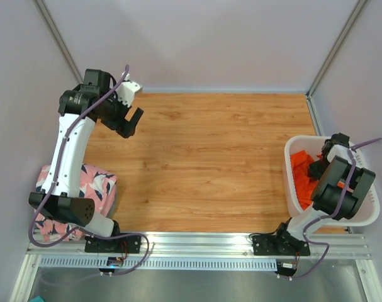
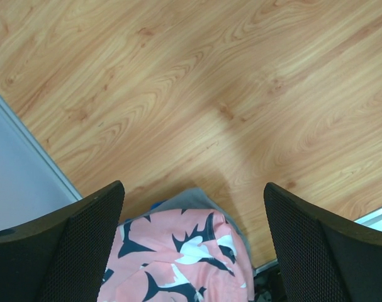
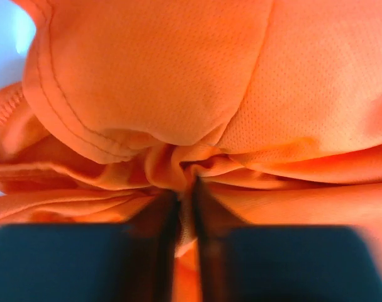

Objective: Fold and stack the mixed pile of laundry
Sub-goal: Pick up the T-shirt from the bin, then place the T-shirt at the center of the board.

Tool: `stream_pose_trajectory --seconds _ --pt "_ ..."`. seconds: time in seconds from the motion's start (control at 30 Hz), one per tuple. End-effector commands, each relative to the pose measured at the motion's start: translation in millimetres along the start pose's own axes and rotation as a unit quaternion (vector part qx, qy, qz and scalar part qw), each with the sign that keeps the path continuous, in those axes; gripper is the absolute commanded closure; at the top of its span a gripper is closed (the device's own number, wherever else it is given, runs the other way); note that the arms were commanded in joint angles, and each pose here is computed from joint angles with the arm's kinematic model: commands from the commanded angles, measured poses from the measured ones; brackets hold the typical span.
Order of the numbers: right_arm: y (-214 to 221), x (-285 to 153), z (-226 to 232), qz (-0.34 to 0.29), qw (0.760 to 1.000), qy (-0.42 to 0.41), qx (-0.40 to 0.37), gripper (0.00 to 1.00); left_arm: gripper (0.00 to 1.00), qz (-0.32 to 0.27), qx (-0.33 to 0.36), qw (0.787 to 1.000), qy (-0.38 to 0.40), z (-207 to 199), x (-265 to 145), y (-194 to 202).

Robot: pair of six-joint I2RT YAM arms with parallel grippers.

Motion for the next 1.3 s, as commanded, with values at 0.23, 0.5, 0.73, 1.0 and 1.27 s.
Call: stream_pose_trajectory --seconds 0.23,0.5,0.73,1.0,1.27 --pt "-34 -83 7 -0.14 0.984 -0.108 0.031 1.0 0.0 -0.003 0.004 1.0 -0.003 -13 -22 10" --pt "-56 -267 12 -0.271 0.905 -0.32 0.07 1.0 0.0 -0.026 0.006 1.0 0.011 -21 -29 8" --pt "-16 -449 39 -0.279 0.74 -0.61 -0.047 1.0 0.0 -0.05 -0.001 0.999 0.02 -24 -34 1" --pt "94 -573 63 -0.049 0.504 -0.843 -0.181 1.0 0.0 -0.056 -0.009 0.998 0.01 -22 -39 -2" --pt "184 -544 104 0.129 0.523 -0.818 -0.203 1.0 0.0 -0.053 -0.004 0.998 -0.019 -15 -41 -2"
Point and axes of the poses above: each gripper's point midway between its finger pads, its own x axis out along the fingers, its own z axis along the line the jaws close on, y = z × x, the point moved 5 cm from there along -x, back along the fingers, and after that the axes turned 11 degrees about x, right-handed, at the moved point
